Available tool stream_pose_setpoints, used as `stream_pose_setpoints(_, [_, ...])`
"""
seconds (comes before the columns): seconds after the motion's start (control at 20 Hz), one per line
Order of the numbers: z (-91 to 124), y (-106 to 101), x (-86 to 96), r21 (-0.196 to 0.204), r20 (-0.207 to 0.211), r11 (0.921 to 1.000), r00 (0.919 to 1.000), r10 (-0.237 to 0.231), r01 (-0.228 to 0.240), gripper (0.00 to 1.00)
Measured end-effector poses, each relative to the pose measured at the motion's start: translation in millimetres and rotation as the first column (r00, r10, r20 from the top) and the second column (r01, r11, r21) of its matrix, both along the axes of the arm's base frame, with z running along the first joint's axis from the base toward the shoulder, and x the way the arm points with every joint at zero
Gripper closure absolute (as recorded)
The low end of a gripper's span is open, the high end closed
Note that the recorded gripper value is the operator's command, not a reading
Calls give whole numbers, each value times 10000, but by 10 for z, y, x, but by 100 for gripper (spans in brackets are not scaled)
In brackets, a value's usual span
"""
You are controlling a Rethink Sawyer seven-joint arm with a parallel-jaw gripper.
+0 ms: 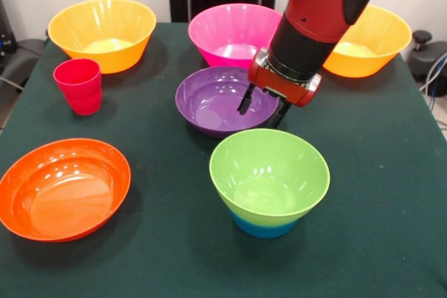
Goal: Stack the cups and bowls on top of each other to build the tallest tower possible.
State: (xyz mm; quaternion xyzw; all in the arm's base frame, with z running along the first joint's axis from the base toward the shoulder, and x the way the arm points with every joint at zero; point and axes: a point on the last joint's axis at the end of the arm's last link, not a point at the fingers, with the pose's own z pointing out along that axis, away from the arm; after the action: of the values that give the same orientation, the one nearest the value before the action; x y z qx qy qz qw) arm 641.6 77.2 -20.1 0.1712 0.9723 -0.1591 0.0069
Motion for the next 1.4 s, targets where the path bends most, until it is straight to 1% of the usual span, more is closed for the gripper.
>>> stream_pose_setpoints(0.5, [-39,9,-20,16,-62,10000,10000,5,-5,0])
stream_pose_setpoints(1.0, [-230,9,-135,3,-393,10000,9992,13,-13,0])
stream_pose_setpoints(1.4, [-261,19,-158,24,-452,10000,9990,12,-10,0])
